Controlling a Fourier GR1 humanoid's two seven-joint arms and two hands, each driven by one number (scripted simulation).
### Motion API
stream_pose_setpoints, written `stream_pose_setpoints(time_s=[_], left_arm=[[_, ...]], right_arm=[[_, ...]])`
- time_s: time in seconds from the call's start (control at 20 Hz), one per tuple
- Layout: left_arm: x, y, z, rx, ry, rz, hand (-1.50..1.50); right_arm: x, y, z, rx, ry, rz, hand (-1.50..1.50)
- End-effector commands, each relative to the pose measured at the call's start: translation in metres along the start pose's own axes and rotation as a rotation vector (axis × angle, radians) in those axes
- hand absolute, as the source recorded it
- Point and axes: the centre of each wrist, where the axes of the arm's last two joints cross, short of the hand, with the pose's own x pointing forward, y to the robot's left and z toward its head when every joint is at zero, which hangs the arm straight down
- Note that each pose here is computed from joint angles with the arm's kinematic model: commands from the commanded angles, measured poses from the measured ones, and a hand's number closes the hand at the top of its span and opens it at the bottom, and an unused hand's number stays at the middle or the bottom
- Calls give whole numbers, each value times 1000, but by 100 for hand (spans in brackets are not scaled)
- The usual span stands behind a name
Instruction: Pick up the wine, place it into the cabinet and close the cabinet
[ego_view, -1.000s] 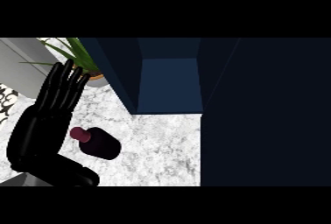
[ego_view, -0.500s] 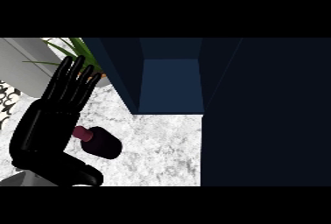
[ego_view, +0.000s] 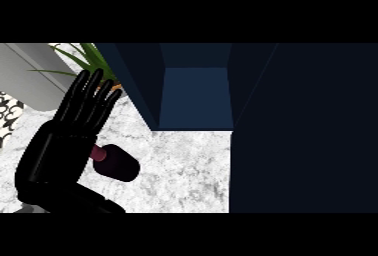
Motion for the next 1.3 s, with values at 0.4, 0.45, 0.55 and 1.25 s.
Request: stream_pose_setpoints(time_s=[0.4, 0.45, 0.55, 1.25], left_arm=[[1, 8, 0, 26, 11, -24, -150], [10, 8, 9, 43, 26, -41, -150], [-7, 15, 13, 56, 21, -45, -150], [-40, 57, 46, 128, 57, -115, -150]], right_arm=[[4, 15, -9, 0, 8, -6, -150], [24, 9, -4, 2, -6, 0, -150], [13, 16, -11, 11, -3, -18, -150], [26, 7, -12, -20, 0, -11, -150]])
